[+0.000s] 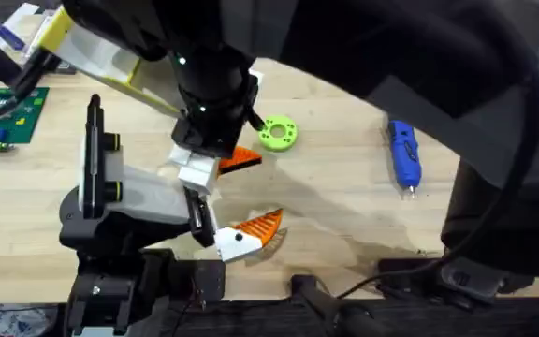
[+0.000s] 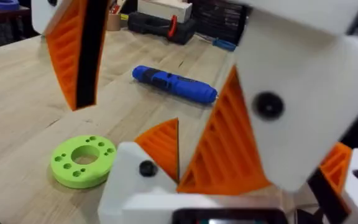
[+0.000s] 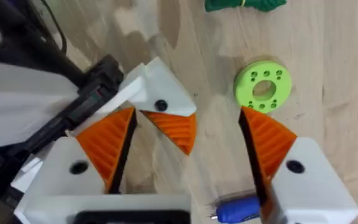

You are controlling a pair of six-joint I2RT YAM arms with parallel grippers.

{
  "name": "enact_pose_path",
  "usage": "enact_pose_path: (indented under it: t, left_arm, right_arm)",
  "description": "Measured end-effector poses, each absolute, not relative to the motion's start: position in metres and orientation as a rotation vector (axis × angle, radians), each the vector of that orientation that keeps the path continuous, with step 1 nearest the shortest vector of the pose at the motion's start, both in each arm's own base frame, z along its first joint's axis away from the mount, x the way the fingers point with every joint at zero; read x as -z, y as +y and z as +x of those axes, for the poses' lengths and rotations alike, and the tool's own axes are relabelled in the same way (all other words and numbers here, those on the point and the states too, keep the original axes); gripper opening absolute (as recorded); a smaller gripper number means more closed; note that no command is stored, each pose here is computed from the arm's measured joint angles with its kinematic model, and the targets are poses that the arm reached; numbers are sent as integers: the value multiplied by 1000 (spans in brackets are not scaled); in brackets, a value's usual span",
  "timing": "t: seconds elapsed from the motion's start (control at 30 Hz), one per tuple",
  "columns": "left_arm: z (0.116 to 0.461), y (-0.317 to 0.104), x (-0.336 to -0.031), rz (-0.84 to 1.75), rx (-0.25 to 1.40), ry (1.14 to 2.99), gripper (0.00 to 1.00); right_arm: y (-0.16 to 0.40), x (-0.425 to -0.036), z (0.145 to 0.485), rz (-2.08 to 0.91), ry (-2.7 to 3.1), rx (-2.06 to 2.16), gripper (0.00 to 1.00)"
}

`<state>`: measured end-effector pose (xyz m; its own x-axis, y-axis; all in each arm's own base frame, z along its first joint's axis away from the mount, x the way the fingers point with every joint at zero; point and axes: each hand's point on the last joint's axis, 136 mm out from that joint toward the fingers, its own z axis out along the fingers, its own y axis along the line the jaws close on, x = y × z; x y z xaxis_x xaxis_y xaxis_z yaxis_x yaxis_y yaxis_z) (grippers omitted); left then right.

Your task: Pick up the gripper from the table and insert it into the empty holder that is missing its gripper. Then pick up a screw, insert it into the mounting hole, and use the screwdriver to tighten it. Finally, clean up the table by picking up the vegetable and placing it into the bucket.

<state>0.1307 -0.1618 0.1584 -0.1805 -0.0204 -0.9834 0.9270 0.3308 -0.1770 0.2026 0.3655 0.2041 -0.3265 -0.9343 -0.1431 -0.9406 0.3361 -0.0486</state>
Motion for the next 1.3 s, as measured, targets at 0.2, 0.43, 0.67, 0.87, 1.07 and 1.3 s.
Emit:
enact_pose_path:
  t: [0.2, 0.43, 0.67, 0.87, 1.07, 1.3]
  left_arm:
    - [131, -162, -159, 875, 1068, 1484, 986]
    - [131, -162, -159, 876, 1067, 1483, 973]
    - [131, -162, -159, 881, 1056, 1477, 293]
    - [131, -162, -159, 883, 1054, 1476, 4]
    - [131, -162, -159, 883, 1054, 1476, 4]
    - [131, -162, -158, 882, 1055, 1477, 4]
  right_arm:
    - [367, -213, 199, -1731, 2433, -84, 990]
    - [374, -245, 198, -1691, 2362, -158, 990]
    - [373, -263, 197, -1667, 2327, -192, 990]
    - [370, -265, 195, -1670, 2331, -189, 990]
    - [369, -265, 197, -1660, 2339, -189, 990]
    - [357, -265, 215, -1576, 2405, -195, 990]
